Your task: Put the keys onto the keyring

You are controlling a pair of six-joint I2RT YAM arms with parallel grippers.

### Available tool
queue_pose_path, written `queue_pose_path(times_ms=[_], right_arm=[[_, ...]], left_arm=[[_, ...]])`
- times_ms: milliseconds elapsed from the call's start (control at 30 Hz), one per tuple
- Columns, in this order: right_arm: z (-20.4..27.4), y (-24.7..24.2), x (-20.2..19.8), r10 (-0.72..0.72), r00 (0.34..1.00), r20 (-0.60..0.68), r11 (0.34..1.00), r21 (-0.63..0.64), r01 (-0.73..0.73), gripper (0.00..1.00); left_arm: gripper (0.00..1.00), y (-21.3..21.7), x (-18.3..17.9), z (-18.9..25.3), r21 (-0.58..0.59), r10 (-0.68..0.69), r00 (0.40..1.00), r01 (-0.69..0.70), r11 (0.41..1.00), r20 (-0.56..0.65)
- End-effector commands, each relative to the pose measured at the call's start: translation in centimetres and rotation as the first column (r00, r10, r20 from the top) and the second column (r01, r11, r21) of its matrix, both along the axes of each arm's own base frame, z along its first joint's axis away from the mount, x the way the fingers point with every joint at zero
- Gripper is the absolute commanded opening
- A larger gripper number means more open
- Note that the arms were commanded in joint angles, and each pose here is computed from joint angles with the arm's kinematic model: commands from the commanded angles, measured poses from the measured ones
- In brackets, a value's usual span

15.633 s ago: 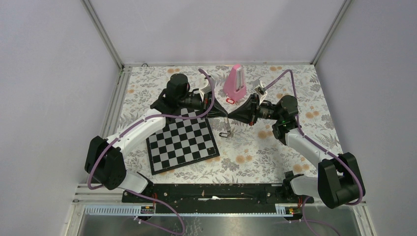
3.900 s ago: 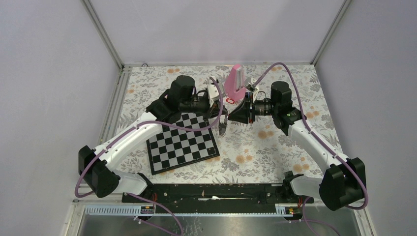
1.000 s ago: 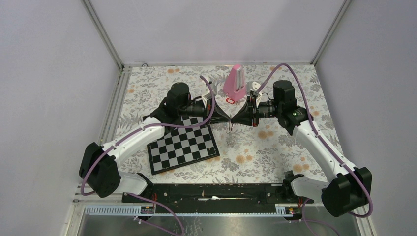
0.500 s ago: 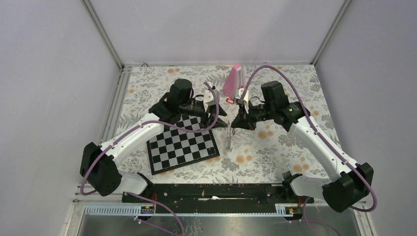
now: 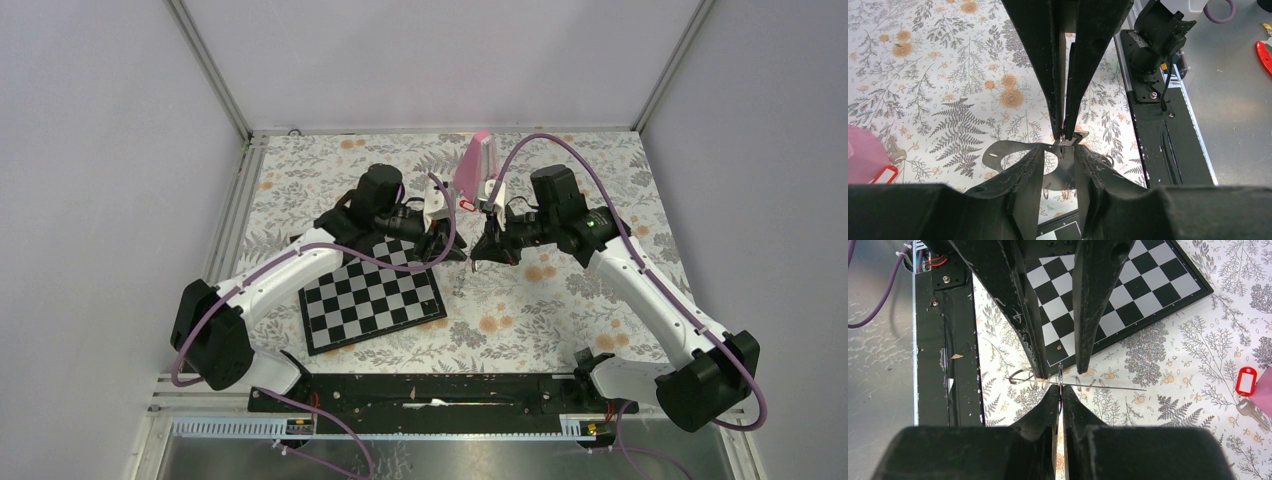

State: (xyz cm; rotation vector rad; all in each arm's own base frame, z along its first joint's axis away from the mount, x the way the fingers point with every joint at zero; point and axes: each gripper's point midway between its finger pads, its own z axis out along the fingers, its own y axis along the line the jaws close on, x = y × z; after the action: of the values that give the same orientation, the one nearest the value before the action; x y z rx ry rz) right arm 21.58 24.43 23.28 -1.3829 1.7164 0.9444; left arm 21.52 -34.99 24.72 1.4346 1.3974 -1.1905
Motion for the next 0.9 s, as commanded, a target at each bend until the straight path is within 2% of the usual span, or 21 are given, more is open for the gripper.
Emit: queue_pose_path(times_ms=[0, 367, 500, 600, 700, 867], right_arm=[[2.0, 0.6, 0.2, 0.013, 0.998, 0.054, 0.999, 0.042, -0.016, 0.00], [1.8, 0.5, 0.1, 0.007, 0.998, 0.058, 0.999, 0.043, -0.010, 0.00], [1.9, 0.5, 0.1, 0.005, 0.998, 0.058, 0.999, 0.046, -0.008, 0.00], [1.9, 0.4, 0.3, -0.012, 0.998, 0.062, 0.999, 0.044, 0.009, 0.00], [1.8, 0.1, 0.7, -0.045, 0.996, 0.074, 0.998, 0.043, 0.042, 0.07], [1.8, -0.4, 1.1, -0.094, 0.992, 0.084, 0.994, 0.055, 0.090, 0.30]], left_arm=[[0.30, -0.8, -0.1, 2.2, -0.059, -0.040, 0.997, 0.044, 0.997, 0.059], [0.10, -1.0, -0.3, 2.2, -0.073, -0.044, 0.998, 0.047, 0.996, 0.046], [0.00, -1.0, -0.4, 1.7, -0.068, -0.047, 0.998, 0.049, 0.997, 0.037], [0.00, -0.8, -0.6, 1.6, -0.067, -0.048, 0.998, 0.051, 0.996, 0.044], [0.00, -0.6, -0.7, 2.1, -0.083, -0.040, 0.998, 0.044, 0.996, 0.052], [0.00, -0.5, -0.7, 3.1, -0.113, -0.023, 0.999, 0.026, 0.993, 0.028]])
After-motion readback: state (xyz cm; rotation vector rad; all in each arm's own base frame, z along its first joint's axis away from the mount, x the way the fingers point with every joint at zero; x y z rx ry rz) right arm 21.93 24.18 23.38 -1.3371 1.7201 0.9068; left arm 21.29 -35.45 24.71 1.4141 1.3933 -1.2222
